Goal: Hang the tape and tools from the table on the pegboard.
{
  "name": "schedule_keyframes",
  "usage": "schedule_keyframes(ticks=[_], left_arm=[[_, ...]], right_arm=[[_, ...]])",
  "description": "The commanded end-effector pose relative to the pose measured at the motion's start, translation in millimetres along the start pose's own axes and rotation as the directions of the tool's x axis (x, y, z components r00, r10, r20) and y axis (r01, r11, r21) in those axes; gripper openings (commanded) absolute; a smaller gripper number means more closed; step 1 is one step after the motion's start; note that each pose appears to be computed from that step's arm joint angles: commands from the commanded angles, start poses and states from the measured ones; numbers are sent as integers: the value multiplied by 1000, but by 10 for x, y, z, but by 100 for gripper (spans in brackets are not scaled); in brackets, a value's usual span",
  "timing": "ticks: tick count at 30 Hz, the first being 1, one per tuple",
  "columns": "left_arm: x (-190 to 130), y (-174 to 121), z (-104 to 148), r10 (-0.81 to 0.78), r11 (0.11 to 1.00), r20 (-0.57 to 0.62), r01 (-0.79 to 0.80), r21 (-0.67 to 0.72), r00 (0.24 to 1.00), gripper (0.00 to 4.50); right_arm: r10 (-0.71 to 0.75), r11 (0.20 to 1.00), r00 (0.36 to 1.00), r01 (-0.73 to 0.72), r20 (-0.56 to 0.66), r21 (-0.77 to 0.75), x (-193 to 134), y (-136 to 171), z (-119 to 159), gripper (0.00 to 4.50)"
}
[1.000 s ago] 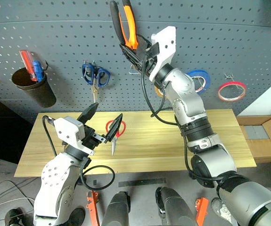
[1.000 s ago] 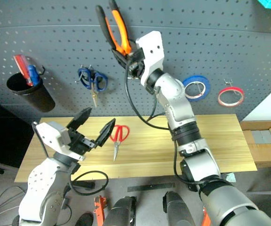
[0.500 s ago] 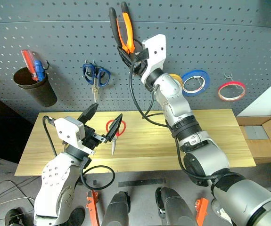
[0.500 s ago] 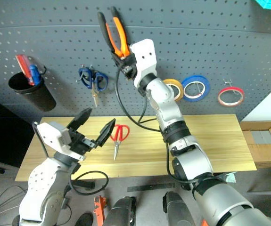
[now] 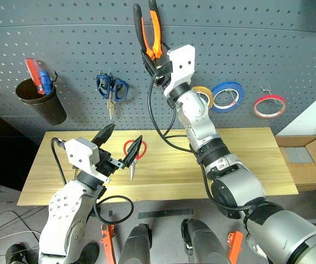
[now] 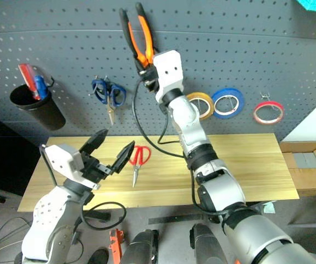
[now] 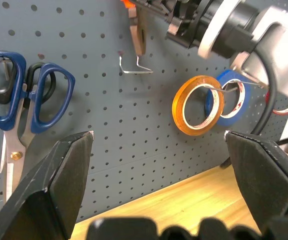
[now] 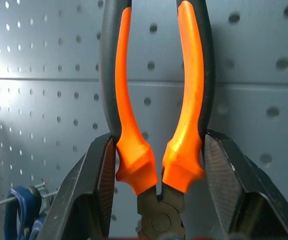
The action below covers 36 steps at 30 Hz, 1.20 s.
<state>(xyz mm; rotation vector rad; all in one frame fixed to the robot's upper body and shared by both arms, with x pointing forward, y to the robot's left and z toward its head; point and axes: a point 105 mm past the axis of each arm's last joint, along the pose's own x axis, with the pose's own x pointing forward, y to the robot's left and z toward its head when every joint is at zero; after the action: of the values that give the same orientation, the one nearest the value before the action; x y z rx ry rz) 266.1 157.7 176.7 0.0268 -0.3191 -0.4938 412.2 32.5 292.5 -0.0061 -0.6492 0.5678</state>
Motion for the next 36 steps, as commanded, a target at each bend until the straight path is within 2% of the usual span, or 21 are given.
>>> schedule_keyframes(ticks=[1,15,36], left_arm=[[-18,-33,128,-18,1000,37,17,22,999,450],[-41,-47,126,-27,1000,23,27,12,999,450],[-78,-77,153,-24,1000,6,24,3,1000,450]], right_arm=[[-3,1000,995,5,98,-25,87,58,230,201],[-152,986,983,159,101,-59,74,-155,169,201],[-144,987,982,151,122,-56,67,47,150,201]])
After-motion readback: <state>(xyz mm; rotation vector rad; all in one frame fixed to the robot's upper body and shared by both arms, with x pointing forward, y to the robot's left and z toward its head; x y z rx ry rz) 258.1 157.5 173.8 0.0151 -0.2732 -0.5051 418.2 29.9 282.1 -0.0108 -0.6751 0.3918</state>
